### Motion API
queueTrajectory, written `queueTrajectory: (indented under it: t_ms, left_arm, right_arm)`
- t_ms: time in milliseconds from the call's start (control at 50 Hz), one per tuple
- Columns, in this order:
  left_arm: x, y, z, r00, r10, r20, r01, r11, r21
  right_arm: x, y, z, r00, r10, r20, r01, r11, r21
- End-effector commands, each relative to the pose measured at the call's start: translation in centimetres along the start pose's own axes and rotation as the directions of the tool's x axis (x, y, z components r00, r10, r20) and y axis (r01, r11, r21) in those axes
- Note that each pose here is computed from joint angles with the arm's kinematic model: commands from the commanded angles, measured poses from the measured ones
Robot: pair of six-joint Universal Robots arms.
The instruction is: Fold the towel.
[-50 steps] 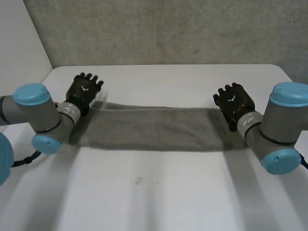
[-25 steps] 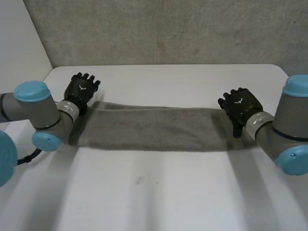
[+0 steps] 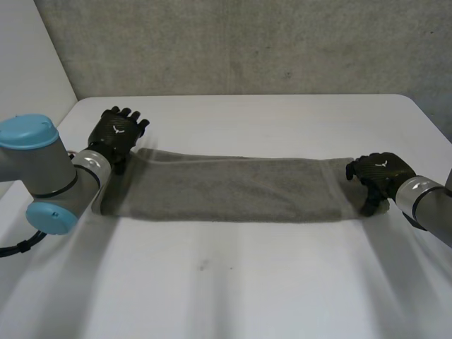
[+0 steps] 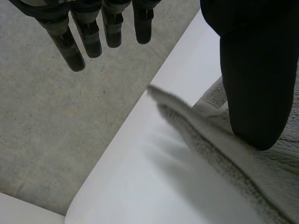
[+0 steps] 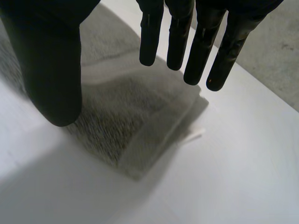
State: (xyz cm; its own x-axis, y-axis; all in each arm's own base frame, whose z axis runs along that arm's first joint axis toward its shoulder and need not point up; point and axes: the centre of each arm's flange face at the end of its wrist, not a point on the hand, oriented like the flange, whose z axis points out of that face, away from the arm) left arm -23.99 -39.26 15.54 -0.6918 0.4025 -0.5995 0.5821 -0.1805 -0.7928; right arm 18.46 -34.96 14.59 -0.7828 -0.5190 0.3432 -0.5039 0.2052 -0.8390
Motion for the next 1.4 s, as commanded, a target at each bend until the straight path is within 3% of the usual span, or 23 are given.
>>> queueTrajectory:
  t_ms: [20, 200, 380, 540, 680, 720, 760, 840, 880, 900, 940, 960, 1000, 1020, 1060, 1080, 1120, 1140, 1180, 1260, 1300, 1360, 1400]
  left_arm:
    - [0.1, 0.2, 0.1, 1.000, 0.000, 0.005, 0.000, 1.000, 0.005]
    - [0.2, 0.3, 0.0, 1.000, 0.000, 0.005, 0.000, 1.000, 0.005]
    - [0.7, 0.7, 0.0, 1.000, -0.004, -0.004, 0.004, 1.000, -0.002]
    - [2.7, 0.5, -0.3, 0.999, -0.001, -0.042, 0.001, 1.000, 0.008]
    - [2.2, -1.5, -1.8, 0.999, 0.004, -0.037, -0.003, 0.999, 0.035]
    - [1.9, -2.0, -2.2, 0.999, 0.003, -0.033, -0.002, 0.999, 0.042]
    - [1.6, -2.4, -2.6, 1.000, 0.000, -0.028, 0.001, 0.999, 0.048]
    - [1.0, -3.3, -3.3, 1.000, -0.001, -0.017, 0.002, 0.998, 0.064]
    - [0.6, -3.8, -3.8, 1.000, -0.007, -0.008, 0.007, 0.998, 0.070]
    - [0.6, -3.8, -3.8, 1.000, -0.007, -0.008, 0.007, 0.998, 0.070]
    - [0.2, -4.3, -4.3, 1.000, -0.010, 0.000, 0.009, 0.997, 0.076]
    - [0.2, -4.3, -4.3, 1.000, -0.010, 0.000, 0.009, 0.997, 0.077]
    - [0.0, -4.3, -4.6, 1.000, -0.010, 0.003, 0.010, 0.997, 0.075]
    - [0.0, -4.3, -4.6, 1.000, -0.010, 0.003, 0.010, 0.997, 0.075]
    - [0.0, -4.2, -4.9, 1.000, -0.011, 0.002, 0.011, 0.998, 0.068]
    - [0.0, -4.2, -4.9, 1.000, -0.011, 0.002, 0.011, 0.998, 0.068]
    - [0.2, -4.0, -5.2, 1.000, -0.015, -0.004, 0.016, 0.998, 0.058]
    - [0.2, -4.0, -5.2, 1.000, -0.015, -0.005, 0.016, 0.998, 0.058]
    - [0.5, -3.6, -5.4, 1.000, -0.017, -0.011, 0.017, 0.999, 0.046]
    - [0.7, -3.4, -5.6, 1.000, -0.021, -0.019, 0.022, 0.999, 0.037]
    - [0.8, -3.3, -5.7, 1.000, -0.022, -0.022, 0.023, 0.999, 0.032]
    - [1.0, -3.3, -5.7, 0.999, -0.023, -0.027, 0.023, 0.999, 0.031]
    - [1.1, -3.7, -5.6, 1.000, -0.019, -0.024, 0.021, 0.999, 0.049]
  right_arm:
    - [0.5, 1.6, 1.1, 1.000, -0.016, -0.007, 0.015, 0.999, -0.032]
    - [1.0, 2.1, 1.9, 0.999, -0.031, -0.022, 0.030, 0.999, -0.035]
    - [5.6, 1.6, 0.5, 0.975, -0.088, -0.204, 0.074, 0.994, -0.075]
    - [11.8, 2.0, -1.4, 0.897, -0.286, -0.338, 0.235, 0.955, -0.183]
    - [13.1, -1.1, -1.7, 0.847, -0.340, -0.410, 0.302, 0.941, -0.155]
    - [11.8, -2.8, -1.5, 0.845, -0.346, -0.407, 0.330, 0.937, -0.113]
    - [8.3, -7.1, -1.8, 0.854, -0.345, -0.389, 0.381, 0.924, 0.017]
    - [4.1, -10.2, -1.9, 0.871, -0.354, -0.340, 0.418, 0.898, 0.137]
    - [-0.5, -12.4, -1.8, 0.879, -0.387, -0.278, 0.454, 0.857, 0.242]
    - [-0.5, -12.4, -1.8, 0.879, -0.387, -0.278, 0.455, 0.857, 0.243]
    - [-6.9, -14.2, -1.7, 0.880, -0.439, -0.179, 0.473, 0.791, 0.387]
    - [-6.9, -14.2, -1.7, 0.880, -0.440, -0.178, 0.473, 0.791, 0.388]
    - [-13.7, -14.8, -2.4, 0.853, -0.517, -0.075, 0.473, 0.703, 0.531]
    - [-13.7, -14.8, -2.4, 0.853, -0.517, -0.075, 0.473, 0.703, 0.532]
    - [-19.3, -13.7, -3.0, 0.801, -0.599, 0.007, 0.464, 0.627, 0.625]
    - [-19.3, -13.7, -3.0, 0.800, -0.599, 0.007, 0.464, 0.627, 0.626]
    - [-23.9, -11.4, -3.6, 0.731, -0.678, 0.080, 0.461, 0.576, 0.675]
    - [-23.9, -11.4, -3.6, 0.730, -0.678, 0.080, 0.461, 0.576, 0.676]
    - [-27.5, -8.6, -3.9, 0.660, -0.740, 0.133, 0.479, 0.550, 0.684]
    - [-28.8, -6.3, -3.4, 0.614, -0.776, 0.145, 0.526, 0.539, 0.658]
    - [-28.7, -6.0, -3.2, 0.612, -0.780, 0.132, 0.553, 0.541, 0.633]
    - [-27.6, -7.1, -3.2, 0.647, -0.757, 0.090, 0.575, 0.562, 0.595]
    - [-25.8, -9.3, -4.0, 0.717, -0.693, 0.075, 0.531, 0.613, 0.586]
